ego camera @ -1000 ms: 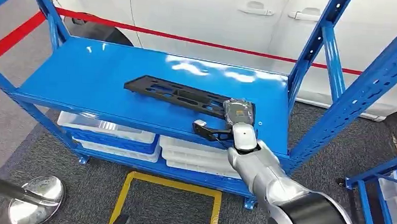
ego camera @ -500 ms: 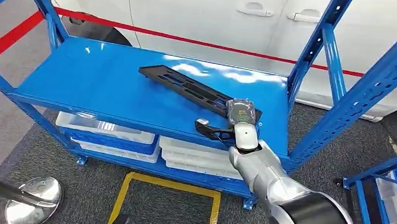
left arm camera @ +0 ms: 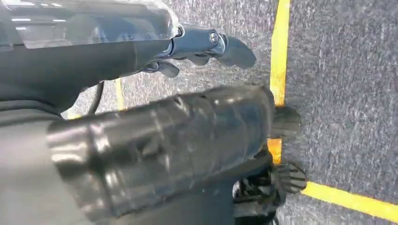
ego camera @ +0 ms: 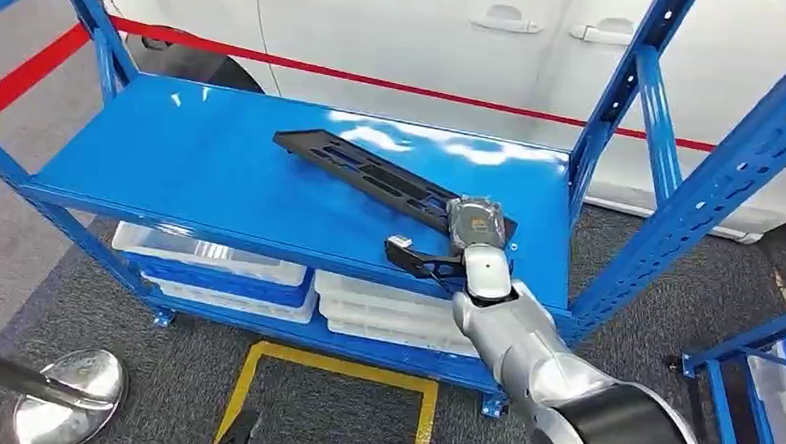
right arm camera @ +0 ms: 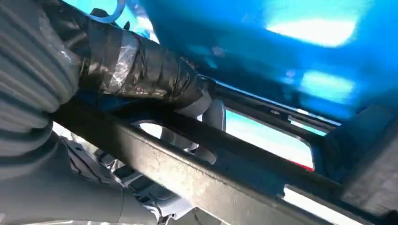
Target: Take the parts from the cabinet and place them on the table.
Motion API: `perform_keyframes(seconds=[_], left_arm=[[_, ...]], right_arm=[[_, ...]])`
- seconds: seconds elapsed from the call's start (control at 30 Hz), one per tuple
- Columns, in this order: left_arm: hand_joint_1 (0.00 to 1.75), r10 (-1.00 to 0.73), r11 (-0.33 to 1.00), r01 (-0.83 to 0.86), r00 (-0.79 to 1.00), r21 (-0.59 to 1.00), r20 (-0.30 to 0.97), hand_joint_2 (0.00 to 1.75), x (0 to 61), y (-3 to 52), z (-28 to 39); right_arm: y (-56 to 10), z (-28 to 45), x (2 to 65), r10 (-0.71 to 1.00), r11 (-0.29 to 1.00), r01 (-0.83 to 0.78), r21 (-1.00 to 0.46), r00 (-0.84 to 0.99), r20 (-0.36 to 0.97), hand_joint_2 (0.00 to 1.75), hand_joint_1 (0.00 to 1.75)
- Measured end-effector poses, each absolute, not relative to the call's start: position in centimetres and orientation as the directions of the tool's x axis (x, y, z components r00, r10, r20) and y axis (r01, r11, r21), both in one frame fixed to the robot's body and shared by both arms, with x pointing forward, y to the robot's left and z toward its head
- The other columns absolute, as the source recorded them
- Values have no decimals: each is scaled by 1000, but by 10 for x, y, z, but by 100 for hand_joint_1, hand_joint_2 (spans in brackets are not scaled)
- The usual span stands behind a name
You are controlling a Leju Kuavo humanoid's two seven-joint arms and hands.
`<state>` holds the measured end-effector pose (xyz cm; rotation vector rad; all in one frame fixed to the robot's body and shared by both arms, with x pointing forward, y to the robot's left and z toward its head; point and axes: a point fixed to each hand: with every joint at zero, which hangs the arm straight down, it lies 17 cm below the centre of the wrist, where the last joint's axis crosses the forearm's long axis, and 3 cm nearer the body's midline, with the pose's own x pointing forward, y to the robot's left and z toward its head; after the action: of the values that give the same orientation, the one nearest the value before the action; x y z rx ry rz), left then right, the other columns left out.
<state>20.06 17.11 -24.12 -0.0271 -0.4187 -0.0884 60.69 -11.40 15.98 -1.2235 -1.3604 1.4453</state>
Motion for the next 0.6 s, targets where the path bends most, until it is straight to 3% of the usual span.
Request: perform_keyframes(seconds=[0.33, 0.6], left_arm=[[0, -80, 996, 83, 920, 8, 383, 0, 194, 176, -244], [0, -92, 996, 88, 921, 29, 378, 0, 194, 181, -245]], right_arm=[[-119, 160, 608, 973, -105, 62, -993, -202, -116, 175, 175], [-143, 168, 615, 992, -9, 79, -997, -129, -19, 175, 175]])
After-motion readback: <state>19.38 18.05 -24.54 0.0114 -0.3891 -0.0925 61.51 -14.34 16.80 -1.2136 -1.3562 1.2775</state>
